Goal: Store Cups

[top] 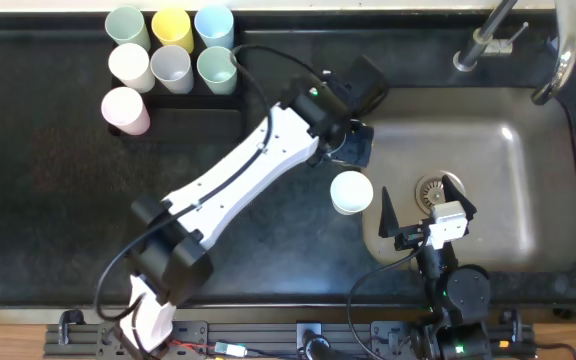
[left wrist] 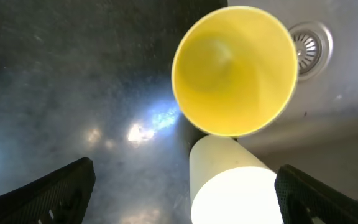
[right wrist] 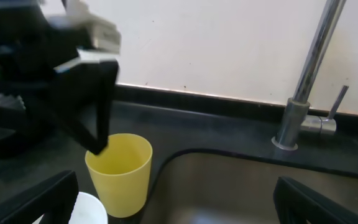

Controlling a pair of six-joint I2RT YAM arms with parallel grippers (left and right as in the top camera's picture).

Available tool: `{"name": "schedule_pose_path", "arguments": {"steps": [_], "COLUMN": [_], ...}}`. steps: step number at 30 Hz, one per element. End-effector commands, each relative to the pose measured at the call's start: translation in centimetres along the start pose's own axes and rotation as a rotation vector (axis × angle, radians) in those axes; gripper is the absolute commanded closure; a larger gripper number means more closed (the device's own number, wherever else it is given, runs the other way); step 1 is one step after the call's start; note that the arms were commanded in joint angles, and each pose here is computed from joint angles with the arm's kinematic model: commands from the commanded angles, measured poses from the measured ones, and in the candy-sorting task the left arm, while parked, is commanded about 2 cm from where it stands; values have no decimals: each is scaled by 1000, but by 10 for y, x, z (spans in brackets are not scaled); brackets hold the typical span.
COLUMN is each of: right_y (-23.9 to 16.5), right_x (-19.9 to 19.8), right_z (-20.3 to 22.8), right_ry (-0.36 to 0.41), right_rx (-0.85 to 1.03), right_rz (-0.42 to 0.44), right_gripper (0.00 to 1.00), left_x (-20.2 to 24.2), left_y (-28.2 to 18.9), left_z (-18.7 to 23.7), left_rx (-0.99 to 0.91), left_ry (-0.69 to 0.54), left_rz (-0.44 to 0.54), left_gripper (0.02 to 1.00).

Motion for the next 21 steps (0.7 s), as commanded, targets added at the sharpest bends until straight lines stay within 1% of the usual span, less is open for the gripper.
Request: {"name": "schedule_pose_path", "arguments": {"steps": [1, 5, 7, 10, 14, 15, 17, 18, 20, 21], "right_y": [0, 0, 0, 0, 0, 0, 0, 0, 0, 0], "right_x": [0, 0, 0, 0, 0, 0, 0, 0, 0, 0], "right_z": [3, 3, 3, 3, 3, 3, 3, 3, 3, 3], "right_ry": [0, 0, 0, 0, 0, 0, 0, 0, 0, 0], "right_rx": [0, 0, 0, 0, 0, 0, 0, 0, 0, 0], "right_rz": [-3, -3, -3, -3, -3, -3, -3, -3, -3, -3], "right_gripper": [3, 5, 3, 3, 3, 5, 5, 3, 3, 5], "left_x": [-1, -1, 1, 6, 5, 5, 5, 5, 5, 5], "left_y": [12, 24, 35, 43, 58, 60, 60, 60, 60, 60], "left_z": [-11, -14, -16, -17, -21, -23, -27, -28, -30, -30], "left_rx": [-29, -26, -24, -28, -29, -36, -52, -57, -64, -65], "left_ry": [-51, -52, -55, -71, -79, -80, -82, -83, -83, -83], "left_rz": [-19, -30, -53, -84, -85, -86, -86, -86, -83, -82], "left_gripper": [66, 71, 119, 218, 303, 345, 470, 509, 654, 706]}}
Point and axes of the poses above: each gripper's point midway between its finger pads, its own y axis out along the fingers, its own x axis along the line the jaws close on, z = x × y, the point moved 2 cm from there along -y, back along the fingers, and after that the axes turned 9 degrees about y, right-handed, at the moved point
